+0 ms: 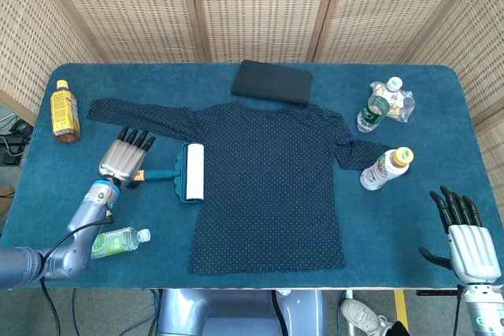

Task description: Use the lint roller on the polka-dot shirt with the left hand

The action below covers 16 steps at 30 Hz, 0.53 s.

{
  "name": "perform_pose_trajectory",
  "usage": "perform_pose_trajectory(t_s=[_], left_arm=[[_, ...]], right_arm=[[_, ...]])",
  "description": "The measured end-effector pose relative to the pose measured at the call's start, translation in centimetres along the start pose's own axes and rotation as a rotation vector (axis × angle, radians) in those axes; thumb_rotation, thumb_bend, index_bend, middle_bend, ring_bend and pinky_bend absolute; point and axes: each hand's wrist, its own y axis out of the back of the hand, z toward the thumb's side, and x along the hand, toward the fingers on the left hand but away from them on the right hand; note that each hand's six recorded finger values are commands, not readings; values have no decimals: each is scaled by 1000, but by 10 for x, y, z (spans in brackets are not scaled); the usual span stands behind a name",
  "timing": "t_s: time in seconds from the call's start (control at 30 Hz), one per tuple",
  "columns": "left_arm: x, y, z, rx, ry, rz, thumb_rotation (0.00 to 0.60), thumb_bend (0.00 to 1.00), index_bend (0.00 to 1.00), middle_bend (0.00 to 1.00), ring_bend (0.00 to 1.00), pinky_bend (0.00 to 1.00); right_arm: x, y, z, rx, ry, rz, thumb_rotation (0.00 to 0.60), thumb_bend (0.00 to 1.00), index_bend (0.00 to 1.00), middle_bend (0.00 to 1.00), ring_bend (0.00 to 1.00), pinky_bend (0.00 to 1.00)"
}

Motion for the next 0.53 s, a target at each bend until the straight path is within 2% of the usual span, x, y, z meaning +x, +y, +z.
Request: perform_pose_trajectory(t_s=[0.1,0.2,0.3,0.43,0.53], left_arm=[[-11,-3,-5,-100,5,51,600,231,0,0,0,0],[-26,-6,-11,-197,3,139,600,229,0,0,0,0],[-49,-11,-18,-290,-2,255,600,224,0,0,0,0],[-91,-32,-28,-435,-1,392,600,220,0,0,0,0],[-118,-54,-36,-486,26,431,600,218,0,0,0,0]], right_arm=[[0,1,1,0,6,-3,600,59,4,0,0,0],[0,2,3,0,13,-10,600,59,4,0,0,0],[0,4,5,3,19,-19,600,59,4,0,0,0],[1,6,6,5,21,-28,600,59,4,0,0,0],[1,8,6,7,20,-35,600,59,4,0,0,0]])
